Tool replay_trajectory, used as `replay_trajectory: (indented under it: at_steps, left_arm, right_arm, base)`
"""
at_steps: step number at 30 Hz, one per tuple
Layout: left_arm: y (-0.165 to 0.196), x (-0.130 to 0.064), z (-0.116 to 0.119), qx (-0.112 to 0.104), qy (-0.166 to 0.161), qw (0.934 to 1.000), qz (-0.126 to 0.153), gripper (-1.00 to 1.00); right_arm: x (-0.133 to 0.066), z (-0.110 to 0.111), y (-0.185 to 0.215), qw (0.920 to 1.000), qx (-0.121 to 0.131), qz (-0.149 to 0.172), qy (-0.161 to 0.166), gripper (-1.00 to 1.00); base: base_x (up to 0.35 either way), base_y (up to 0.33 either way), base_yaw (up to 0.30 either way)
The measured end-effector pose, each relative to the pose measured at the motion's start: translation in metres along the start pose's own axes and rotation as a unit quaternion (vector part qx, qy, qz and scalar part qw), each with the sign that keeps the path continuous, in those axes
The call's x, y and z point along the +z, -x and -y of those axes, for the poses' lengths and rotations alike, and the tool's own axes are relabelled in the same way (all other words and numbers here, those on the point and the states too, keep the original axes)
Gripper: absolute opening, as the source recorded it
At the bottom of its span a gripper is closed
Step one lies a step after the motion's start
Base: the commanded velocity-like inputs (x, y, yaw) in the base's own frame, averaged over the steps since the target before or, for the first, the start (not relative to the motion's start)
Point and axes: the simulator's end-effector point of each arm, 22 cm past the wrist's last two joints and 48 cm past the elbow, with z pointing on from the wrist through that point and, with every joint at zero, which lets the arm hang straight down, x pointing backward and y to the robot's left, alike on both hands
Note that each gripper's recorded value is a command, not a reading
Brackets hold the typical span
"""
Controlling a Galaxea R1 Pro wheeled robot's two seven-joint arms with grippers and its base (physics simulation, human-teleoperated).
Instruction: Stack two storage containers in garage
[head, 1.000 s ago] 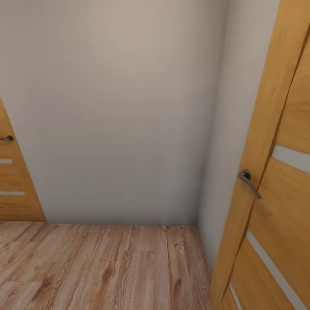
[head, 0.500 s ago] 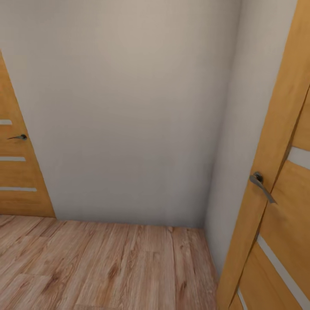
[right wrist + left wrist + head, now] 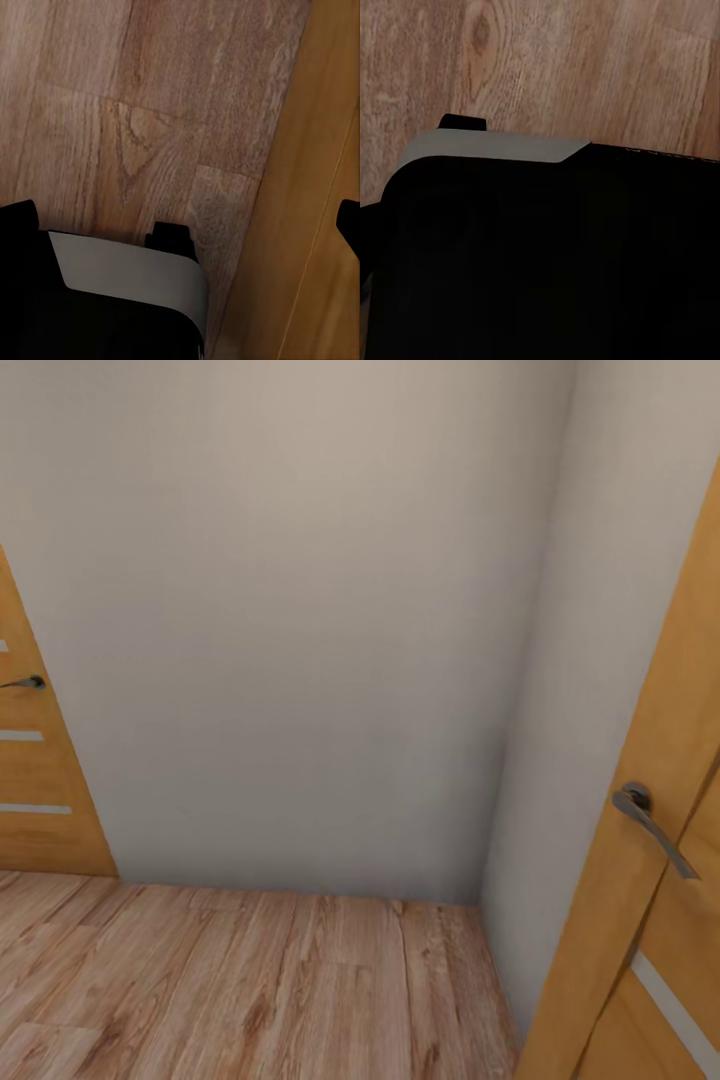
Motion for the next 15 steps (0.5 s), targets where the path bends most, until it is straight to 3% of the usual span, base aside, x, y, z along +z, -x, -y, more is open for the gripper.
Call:
replay_trajectory:
  at_steps: [15]
  left_arm:
    - [-0.0003, 0.0, 0.0008, -0.001, 0.0, 1.0, 0.0, 1.0]
  right_arm:
    - [0.0001, 0.0001, 0.0004, 1.0, 0.0, 0.001, 0.0, 1.0]
  base:
    - [0.006, 0.0, 0.137]
